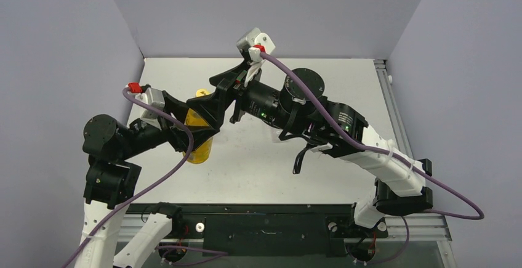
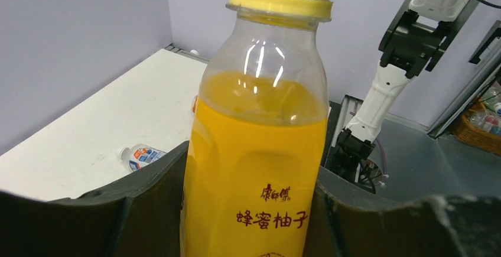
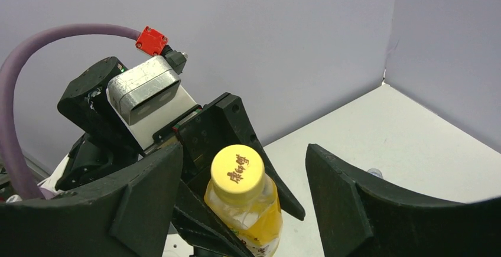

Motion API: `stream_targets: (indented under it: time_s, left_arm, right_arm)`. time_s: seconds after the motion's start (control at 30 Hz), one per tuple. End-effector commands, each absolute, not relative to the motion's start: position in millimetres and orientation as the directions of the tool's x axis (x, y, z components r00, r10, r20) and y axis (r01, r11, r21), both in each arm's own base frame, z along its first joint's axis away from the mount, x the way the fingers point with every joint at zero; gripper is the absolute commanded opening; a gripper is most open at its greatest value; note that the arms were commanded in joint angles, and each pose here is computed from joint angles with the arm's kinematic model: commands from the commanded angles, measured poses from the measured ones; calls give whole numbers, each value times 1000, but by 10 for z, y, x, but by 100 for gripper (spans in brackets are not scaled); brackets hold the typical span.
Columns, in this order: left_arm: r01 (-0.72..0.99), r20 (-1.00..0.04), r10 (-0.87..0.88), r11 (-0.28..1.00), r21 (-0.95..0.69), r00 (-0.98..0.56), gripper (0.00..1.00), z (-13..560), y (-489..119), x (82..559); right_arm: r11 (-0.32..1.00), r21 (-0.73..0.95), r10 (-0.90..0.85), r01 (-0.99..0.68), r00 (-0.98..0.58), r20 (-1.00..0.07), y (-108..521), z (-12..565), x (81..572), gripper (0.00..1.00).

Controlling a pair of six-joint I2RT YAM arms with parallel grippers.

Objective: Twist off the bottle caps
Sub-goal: Unscrew the bottle cap from the plastic bottle.

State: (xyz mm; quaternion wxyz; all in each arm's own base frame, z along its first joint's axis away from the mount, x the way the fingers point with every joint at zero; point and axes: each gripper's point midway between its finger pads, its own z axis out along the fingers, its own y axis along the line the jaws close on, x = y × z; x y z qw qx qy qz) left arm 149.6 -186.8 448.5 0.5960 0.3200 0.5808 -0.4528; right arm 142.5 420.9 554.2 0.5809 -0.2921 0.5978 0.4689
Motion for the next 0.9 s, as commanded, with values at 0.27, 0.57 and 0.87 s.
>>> stream_targets:
  time_s: [0.27, 0.57, 0.87]
  left_arm:
    - [891, -987, -153, 439, -112, -49, 0, 4473, -1812, 1560]
    - [965, -984, -149, 229, -131, -98, 0, 4530, -1948, 1192]
    - [979, -969, -170, 61, -194, -181, 0, 4649, -2007, 935]
  right_arm:
    - [342, 237, 217, -909, -169, -961, 4285, 5628, 1385, 27]
    - [236, 210, 207, -949, -162, -965, 4166, 5696, 1305, 0]
    - [47, 140, 137, -989, -132, -982, 4085, 5625, 1001, 34]
